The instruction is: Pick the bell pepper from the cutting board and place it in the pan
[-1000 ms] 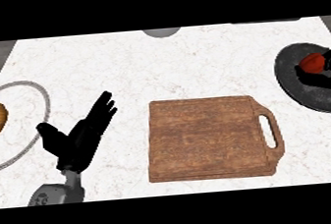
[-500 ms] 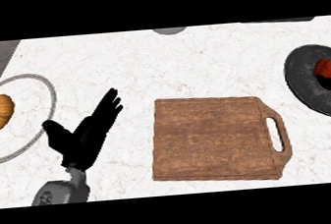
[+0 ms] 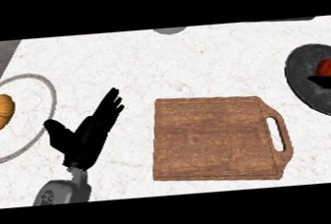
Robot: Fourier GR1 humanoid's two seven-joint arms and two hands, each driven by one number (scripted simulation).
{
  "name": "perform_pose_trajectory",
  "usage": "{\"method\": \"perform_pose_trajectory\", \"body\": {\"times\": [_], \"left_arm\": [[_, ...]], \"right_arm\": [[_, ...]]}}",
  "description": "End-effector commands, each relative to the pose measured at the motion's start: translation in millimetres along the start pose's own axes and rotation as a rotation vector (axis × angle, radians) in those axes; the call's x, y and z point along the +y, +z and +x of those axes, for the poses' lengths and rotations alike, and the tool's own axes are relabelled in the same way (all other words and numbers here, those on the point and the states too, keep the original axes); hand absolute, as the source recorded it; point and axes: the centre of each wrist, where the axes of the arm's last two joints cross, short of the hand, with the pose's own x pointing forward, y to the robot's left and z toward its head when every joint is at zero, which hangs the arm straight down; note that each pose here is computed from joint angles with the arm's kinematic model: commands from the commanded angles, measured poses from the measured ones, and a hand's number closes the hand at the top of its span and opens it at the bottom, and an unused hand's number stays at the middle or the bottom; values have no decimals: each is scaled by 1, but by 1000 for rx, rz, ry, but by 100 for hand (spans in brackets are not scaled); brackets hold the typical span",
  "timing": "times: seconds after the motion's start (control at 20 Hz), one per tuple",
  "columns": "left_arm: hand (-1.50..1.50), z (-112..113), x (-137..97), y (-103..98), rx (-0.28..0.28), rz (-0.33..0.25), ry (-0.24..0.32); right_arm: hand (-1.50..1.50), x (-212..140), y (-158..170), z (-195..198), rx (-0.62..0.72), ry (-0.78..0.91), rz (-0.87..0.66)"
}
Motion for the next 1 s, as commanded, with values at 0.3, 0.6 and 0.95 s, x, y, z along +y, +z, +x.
{"method": "perform_pose_trajectory", "body": {"times": [0.3,0.6,0.95], "left_arm": [[0,-7,15,8,11,14,-7],[0,-8,13,3,7,49,10],[0,-5,17,5,19,43,8]], "right_arm": [[-150,-38,-3,-26,51,-449,-7],[-150,-70,24,-76,33,-515,147],[-150,-104,41,-106,-43,-569,248]]}}
